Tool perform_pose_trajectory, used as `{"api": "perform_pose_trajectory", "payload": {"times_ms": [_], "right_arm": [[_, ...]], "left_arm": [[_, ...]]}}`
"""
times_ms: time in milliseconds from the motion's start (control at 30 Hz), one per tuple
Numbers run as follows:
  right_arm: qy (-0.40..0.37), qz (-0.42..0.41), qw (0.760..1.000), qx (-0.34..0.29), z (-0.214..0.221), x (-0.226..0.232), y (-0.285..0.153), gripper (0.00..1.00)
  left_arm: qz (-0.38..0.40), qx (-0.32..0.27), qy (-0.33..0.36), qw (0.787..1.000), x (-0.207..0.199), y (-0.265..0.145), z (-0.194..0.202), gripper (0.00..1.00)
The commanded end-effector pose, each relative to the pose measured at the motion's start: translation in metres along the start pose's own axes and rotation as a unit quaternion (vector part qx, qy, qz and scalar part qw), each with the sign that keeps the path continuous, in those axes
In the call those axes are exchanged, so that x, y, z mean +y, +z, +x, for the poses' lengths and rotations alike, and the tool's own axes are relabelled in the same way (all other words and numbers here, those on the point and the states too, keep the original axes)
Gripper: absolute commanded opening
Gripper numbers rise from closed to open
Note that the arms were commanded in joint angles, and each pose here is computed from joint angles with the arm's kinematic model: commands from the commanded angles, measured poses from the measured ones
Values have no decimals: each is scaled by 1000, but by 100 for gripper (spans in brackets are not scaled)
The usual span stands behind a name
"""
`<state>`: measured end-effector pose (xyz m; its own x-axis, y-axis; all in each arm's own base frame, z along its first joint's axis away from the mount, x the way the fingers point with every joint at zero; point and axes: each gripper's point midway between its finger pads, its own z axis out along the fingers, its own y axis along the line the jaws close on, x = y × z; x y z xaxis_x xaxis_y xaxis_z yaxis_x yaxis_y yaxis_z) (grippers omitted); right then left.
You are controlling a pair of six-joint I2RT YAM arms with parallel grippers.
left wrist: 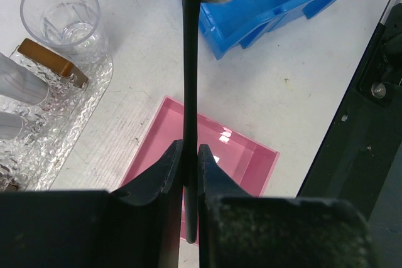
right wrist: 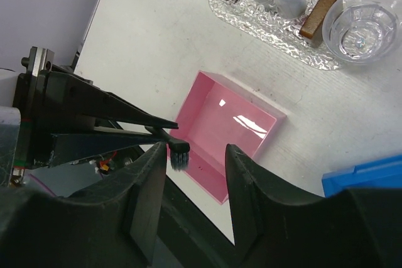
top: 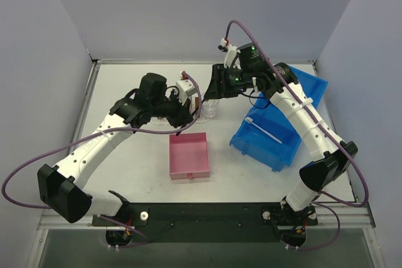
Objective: Prepare toiletry sets of a toothbrush and toothpaste on the tray
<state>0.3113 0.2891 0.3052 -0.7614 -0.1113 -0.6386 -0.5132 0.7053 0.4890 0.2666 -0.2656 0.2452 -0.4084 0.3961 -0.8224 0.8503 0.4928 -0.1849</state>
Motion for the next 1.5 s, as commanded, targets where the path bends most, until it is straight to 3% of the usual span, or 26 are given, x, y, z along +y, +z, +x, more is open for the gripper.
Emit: {"api": "perform_pose_trajectory", "payload": {"times_ms": [0,233,800,900,1033,1133,1200,1233,1300,1467], "right_arm": [[-9,-8,1000,-9,-2,9,-13,38],[5,-53,998,21,7,24,-3,32],[8,-54,998,3,-6,23,7,23],[9,-53,999,0,-7,22,9,19],[7,-52,999,-5,-10,22,10,1],[5,-52,999,-11,-12,23,9,0],[3,-41,999,-20,-15,19,8,0],[1,-33,999,-26,-15,18,4,0],[-7,-21,999,-47,-20,15,1,0],[-30,42,991,-125,-37,0,-16,0]], "left_arm": [[-7,-36,25,999,-2,-10,-19,0],[-8,-37,27,999,-1,-10,-19,0],[-12,-36,29,999,-1,-12,-18,0],[-11,-36,29,999,0,-11,-18,0],[-12,-35,30,999,0,-11,-18,0],[-18,-36,27,999,1,-12,-19,1],[-25,-32,22,999,4,-11,-18,26],[-35,-31,16,999,7,-12,-19,49],[-45,-27,10,999,11,-11,-17,58],[-79,-35,-15,996,24,-18,-18,62]]}}
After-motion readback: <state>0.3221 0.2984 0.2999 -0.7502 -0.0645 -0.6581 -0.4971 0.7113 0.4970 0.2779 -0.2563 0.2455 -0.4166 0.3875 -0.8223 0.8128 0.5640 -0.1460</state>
